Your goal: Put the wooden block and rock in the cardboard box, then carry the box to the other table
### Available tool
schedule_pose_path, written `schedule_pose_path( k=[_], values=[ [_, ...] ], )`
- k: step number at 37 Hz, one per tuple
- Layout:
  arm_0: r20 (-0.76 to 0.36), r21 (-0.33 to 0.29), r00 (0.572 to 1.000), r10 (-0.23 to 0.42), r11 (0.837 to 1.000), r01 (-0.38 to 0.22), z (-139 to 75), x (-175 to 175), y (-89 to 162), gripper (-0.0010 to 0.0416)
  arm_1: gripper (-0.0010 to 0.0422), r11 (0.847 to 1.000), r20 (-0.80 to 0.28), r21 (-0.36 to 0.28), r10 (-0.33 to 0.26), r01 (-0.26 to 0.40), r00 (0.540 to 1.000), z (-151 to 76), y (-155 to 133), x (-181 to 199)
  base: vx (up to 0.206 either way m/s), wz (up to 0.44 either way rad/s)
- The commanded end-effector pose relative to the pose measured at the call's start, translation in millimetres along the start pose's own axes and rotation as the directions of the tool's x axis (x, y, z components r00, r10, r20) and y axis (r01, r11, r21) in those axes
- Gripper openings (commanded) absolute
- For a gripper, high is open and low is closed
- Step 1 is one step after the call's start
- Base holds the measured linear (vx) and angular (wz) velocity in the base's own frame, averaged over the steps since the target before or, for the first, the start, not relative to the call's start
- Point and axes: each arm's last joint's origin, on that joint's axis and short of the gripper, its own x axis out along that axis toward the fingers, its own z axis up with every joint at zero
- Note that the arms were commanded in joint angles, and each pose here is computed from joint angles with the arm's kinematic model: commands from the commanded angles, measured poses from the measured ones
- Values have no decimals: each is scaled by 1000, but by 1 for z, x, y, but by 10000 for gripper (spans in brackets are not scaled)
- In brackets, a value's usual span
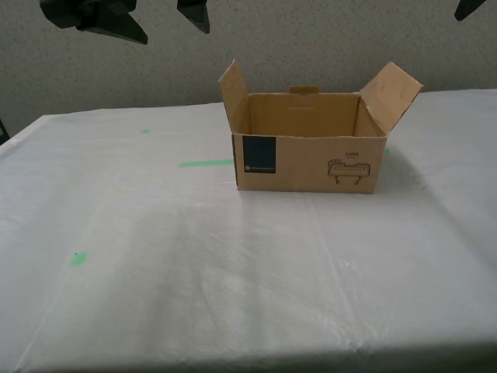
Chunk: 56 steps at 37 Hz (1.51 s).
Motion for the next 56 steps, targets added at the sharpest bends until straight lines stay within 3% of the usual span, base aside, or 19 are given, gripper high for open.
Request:
schedule_pose_path(
  k=[1, 56],
  values=[
    [2, 2, 1000, -2, 1000, 1, 0, 0, 0, 394, 396, 1000, 1, -3, -3, 3, 1000, 0, 0, 0, 0, 0],
    [2, 2, 1000, -2, 1000, 1, 0, 0, 0, 394, 396, 1000, 1, -3, -3, 3, 1000, 0, 0, 0, 0, 0]
  ],
)
